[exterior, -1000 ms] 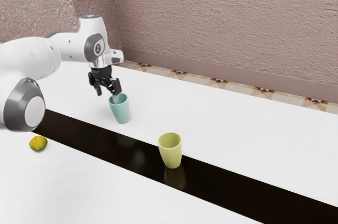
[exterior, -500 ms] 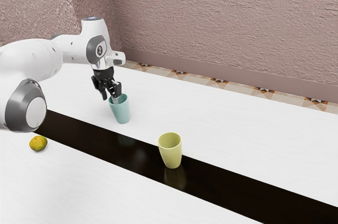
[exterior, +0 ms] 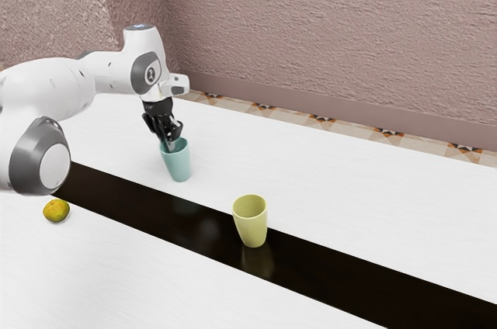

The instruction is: Place the left cup onto the right cup

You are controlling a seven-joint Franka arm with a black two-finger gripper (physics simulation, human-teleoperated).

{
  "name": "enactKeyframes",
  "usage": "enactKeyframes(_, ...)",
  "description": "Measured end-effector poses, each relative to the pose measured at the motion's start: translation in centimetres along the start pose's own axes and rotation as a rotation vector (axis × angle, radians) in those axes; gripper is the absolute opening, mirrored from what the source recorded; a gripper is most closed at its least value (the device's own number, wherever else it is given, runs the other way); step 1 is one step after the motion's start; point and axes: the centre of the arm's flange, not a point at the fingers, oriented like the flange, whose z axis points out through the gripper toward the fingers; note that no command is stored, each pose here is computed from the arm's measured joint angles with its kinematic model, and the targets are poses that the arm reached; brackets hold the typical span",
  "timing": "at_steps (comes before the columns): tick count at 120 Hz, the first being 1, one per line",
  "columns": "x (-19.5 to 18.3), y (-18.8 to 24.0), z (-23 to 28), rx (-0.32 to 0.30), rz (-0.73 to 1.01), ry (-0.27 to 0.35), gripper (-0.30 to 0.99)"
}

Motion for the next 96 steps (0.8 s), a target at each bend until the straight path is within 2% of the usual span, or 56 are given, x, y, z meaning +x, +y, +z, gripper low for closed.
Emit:
enactKeyframes(37,0.1,0.2,-1.0,0.004,0.004,0.013,-0.07)
enactKeyframes(74,-0.2,3.0,-10.2,0.038,0.04,0.107,-0.09)
enactKeyframes(96,-1.2,5.7,-13.0,0.039,0.068,0.106,-0.09)
